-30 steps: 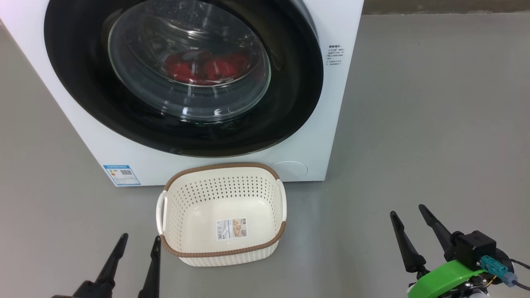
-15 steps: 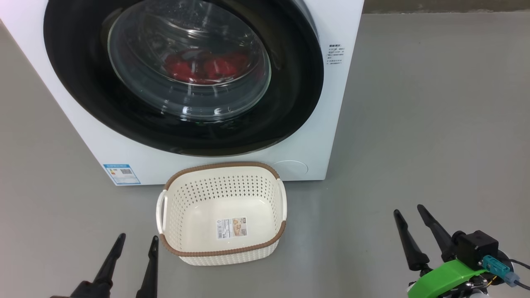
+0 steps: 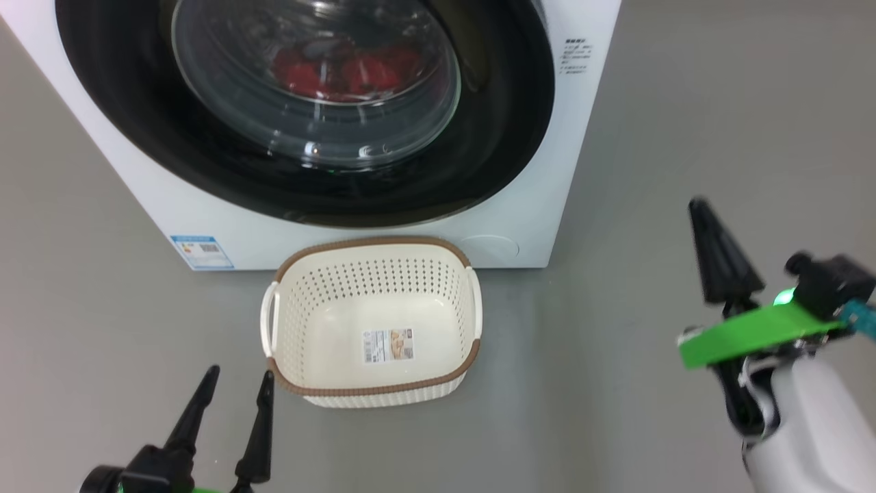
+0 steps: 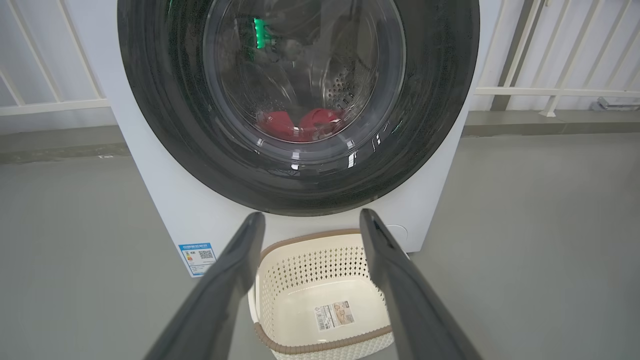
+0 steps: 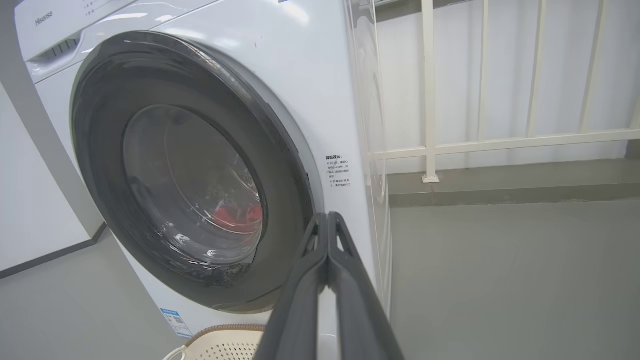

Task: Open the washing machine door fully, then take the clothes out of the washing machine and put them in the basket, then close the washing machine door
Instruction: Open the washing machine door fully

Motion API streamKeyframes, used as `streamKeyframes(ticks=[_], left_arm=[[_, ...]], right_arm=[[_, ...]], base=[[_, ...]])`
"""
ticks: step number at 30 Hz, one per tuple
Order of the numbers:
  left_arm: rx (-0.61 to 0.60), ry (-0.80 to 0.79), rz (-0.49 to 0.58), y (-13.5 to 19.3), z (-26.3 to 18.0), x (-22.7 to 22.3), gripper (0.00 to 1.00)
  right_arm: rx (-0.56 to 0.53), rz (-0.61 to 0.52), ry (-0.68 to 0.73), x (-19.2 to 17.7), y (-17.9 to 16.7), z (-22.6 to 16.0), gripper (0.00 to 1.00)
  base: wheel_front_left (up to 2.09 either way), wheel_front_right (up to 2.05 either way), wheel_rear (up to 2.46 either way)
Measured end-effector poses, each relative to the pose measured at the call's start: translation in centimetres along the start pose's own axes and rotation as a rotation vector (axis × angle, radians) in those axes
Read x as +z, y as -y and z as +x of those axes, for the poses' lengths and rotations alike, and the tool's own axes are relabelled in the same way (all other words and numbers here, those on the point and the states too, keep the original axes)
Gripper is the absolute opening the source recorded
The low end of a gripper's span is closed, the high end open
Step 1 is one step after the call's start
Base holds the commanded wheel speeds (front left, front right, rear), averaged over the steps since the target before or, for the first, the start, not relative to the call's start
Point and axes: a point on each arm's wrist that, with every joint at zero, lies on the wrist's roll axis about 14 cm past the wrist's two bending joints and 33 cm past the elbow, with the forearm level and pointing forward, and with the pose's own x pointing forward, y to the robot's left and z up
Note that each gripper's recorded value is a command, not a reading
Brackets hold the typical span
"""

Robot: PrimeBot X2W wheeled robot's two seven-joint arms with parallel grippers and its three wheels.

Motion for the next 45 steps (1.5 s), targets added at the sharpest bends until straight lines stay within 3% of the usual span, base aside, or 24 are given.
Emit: streamKeyframes(ticks=[10, 20, 29, 32, 40, 45], left_arm=[[0.03, 0.012, -0.008, -1.2, 1.2, 0.3, 1.0], [0.051, 0.008, -0.016, -2.0, 2.2, 0.1, 1.0], [0.055, -0.004, -0.034, -2.2, 2.5, -0.3, 1.0], [0.057, -0.005, -0.029, -2.4, 2.8, -0.3, 1.0], [0.073, -0.03, -0.032, -3.0, 3.1, -1.2, 1.0], [0.073, -0.037, -0.029, -3.2, 3.5, -1.5, 1.0]], right_arm=[[0.025, 0.061, 0.131, 3.7, -0.1, 7.2, 0.0], [0.11, 0.183, 0.127, 3.7, -2.8, 13.8, 0.0], [0.231, 0.3, -0.044, 1.4, -6.4, 17.5, 0.0], [0.266, 0.395, -0.128, 0.7, -7.3, 18.3, 0.0], [0.262, 0.634, -0.225, 0.5, -6.2, 20.4, 0.0], [0.247, 0.751, -0.379, -2.2, -5.4, 20.7, 0.0]], base=[[0.0, 0.0, 0.0], [0.0, 0.0, 0.0], [0.0, 0.0, 0.0], [0.0, 0.0, 0.0], [0.0, 0.0, 0.0], [0.0, 0.0, 0.0]])
